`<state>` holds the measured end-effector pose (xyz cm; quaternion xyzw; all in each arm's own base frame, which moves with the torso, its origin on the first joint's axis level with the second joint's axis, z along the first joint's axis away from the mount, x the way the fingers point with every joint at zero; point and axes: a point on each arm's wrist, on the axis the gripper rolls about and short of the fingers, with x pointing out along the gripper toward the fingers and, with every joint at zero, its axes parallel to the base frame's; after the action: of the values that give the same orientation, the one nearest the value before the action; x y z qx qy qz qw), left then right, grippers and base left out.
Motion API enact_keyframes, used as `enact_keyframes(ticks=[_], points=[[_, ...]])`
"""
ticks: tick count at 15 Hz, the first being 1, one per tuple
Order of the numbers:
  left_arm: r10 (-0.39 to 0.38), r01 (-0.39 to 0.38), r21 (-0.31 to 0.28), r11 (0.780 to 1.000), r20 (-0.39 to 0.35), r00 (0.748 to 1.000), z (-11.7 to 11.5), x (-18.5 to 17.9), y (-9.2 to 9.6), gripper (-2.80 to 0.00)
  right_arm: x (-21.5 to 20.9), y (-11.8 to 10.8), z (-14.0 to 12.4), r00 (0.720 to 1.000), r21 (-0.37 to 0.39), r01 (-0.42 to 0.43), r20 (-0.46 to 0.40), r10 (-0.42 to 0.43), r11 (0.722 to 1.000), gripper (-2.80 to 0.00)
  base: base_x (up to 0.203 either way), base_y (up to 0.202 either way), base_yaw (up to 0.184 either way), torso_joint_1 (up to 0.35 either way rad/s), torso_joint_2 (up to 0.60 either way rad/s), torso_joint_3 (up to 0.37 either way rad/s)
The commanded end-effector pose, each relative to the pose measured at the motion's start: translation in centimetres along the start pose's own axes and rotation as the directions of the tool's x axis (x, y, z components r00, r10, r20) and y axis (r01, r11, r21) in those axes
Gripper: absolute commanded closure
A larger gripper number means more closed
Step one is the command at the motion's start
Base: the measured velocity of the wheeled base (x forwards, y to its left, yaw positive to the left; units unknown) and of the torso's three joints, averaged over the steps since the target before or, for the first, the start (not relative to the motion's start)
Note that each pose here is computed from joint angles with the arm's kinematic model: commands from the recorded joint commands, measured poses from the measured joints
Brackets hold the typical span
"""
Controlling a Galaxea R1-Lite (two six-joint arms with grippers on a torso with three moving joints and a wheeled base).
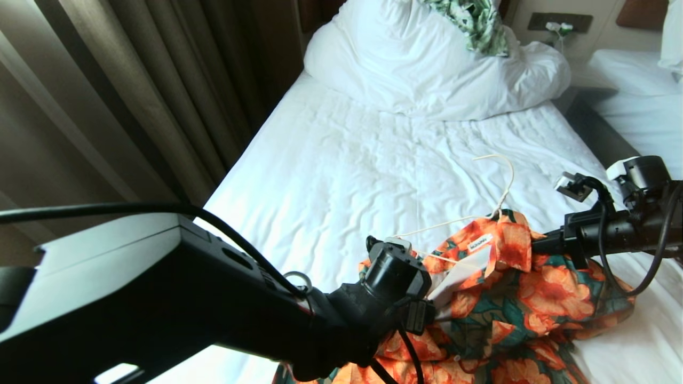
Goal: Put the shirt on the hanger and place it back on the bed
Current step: Hook the other side of the shirt onto the hanger
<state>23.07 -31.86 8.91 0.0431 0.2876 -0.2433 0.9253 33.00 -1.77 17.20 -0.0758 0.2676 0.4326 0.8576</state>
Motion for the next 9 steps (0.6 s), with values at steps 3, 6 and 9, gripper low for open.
enact_keyframes(ticks=[3,6,9], points=[[0.009,-0.009,-0.023,1.0,0.018,1.0,0.8,-0.3,1.0,-2.8,0.0,0.1,0.0,1.0,-0.003,-0.006,0.001,0.006,1.0,0.0,0.0,0.0,0.0,0.0,0.0,0.0],[0.035,-0.035,-0.031,0.999,0.001,0.999,0.2,1.2,1.8,-2.8,0.0,0.0,0.1,1.0,-0.012,0.001,0.009,0.0,1.0,0.0,0.0,0.0,0.0,0.0,0.0,0.0],[0.042,-0.042,-0.036,0.998,-0.001,0.999,-0.2,2.0,2.2,0.0,0.1,-0.1,0.1,1.0,-0.018,0.002,0.012,-0.002,1.0,0.0,0.0,0.0,0.0,0.0,0.0,0.0]])
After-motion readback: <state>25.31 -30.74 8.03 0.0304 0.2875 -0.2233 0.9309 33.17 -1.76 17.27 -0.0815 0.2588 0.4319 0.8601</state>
